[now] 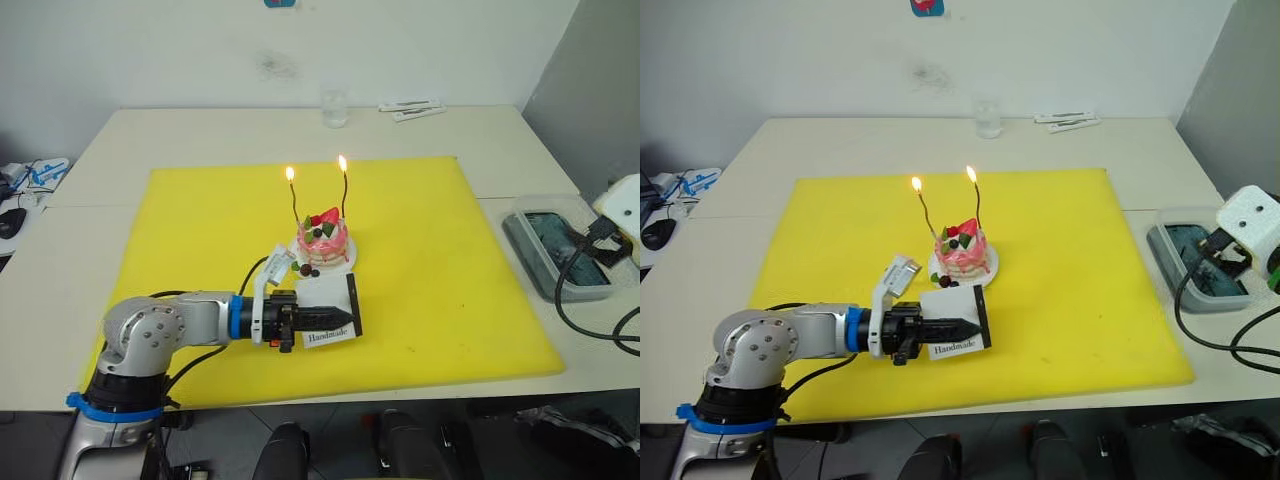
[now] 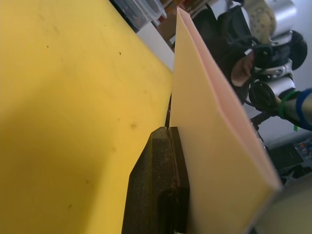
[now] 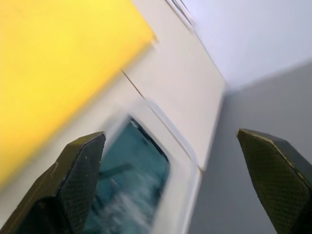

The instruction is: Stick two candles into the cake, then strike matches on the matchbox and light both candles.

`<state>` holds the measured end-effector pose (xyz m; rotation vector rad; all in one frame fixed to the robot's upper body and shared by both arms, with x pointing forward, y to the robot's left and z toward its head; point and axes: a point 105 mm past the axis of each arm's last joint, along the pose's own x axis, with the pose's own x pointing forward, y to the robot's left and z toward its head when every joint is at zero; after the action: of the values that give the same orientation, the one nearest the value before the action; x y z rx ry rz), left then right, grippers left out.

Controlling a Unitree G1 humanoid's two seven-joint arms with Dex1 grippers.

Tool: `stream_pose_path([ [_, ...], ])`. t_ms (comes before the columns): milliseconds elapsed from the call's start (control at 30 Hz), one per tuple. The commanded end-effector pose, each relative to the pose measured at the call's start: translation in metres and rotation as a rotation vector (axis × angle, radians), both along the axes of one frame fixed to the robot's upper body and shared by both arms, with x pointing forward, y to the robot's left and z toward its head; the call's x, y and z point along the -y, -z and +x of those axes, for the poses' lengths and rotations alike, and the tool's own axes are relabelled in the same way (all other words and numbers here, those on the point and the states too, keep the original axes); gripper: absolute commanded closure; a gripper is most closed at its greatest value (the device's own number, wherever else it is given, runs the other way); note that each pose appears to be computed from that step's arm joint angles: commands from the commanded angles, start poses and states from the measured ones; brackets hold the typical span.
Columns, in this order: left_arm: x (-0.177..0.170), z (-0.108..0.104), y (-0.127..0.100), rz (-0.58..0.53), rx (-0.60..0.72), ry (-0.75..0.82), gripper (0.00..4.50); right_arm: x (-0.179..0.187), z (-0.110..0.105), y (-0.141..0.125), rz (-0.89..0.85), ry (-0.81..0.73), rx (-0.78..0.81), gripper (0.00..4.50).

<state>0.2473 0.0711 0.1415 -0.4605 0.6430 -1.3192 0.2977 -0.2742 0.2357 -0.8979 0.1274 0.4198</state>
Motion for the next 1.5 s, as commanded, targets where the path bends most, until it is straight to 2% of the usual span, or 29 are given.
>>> stream_pose_path([
  [33,0.013,0.005,0.005,0.037,-0.014,-0.017,4.50,-0.052,-0.029,-0.009,0.098,-0.266,-0.104,0.01],
  [133,0.018,0.007,0.007,0.049,-0.030,-0.026,4.50,-0.074,-0.044,-0.003,0.133,-0.367,-0.211,0.01],
  [233,0.022,0.015,0.016,0.085,-0.056,-0.062,4.50,-0.105,-0.064,0.011,0.153,-0.533,-0.355,0.01],
  [300,0.021,0.018,0.018,0.098,-0.057,-0.075,4.50,-0.113,-0.067,0.013,0.156,-0.570,-0.380,0.01],
  [433,0.017,0.016,0.017,0.109,-0.041,-0.064,3.49,-0.126,-0.066,0.016,0.162,-0.626,-0.396,0.00],
  [767,-0.015,0.004,0.004,0.207,0.037,-0.037,0.20,-0.139,-0.061,0.016,0.163,-0.678,-0.396,0.00],
  [800,-0.018,0.005,0.003,0.225,0.053,-0.053,0.02,-0.140,-0.060,0.015,0.162,-0.682,-0.393,0.00],
  [1000,-0.039,0.013,-0.013,0.273,0.189,-0.120,0.02,-0.141,-0.055,0.014,0.146,-0.689,-0.375,0.00],
  [1167,-0.071,0.008,-0.032,0.305,0.414,-0.129,0.02,-0.140,-0.050,0.007,0.148,-0.699,-0.309,0.00],
  [1300,-0.114,0.013,-0.029,0.475,0.561,-0.192,0.02,-0.130,-0.044,0.000,0.183,-0.661,-0.284,0.00],
  [1400,-0.142,0.026,-0.036,0.531,0.660,-0.302,0.02,-0.121,-0.039,-0.004,0.194,-0.629,-0.255,0.00],
  [1500,-0.162,0.030,-0.047,0.539,0.726,-0.369,0.02,-0.109,-0.035,-0.010,0.199,-0.599,-0.220,0.00],
])
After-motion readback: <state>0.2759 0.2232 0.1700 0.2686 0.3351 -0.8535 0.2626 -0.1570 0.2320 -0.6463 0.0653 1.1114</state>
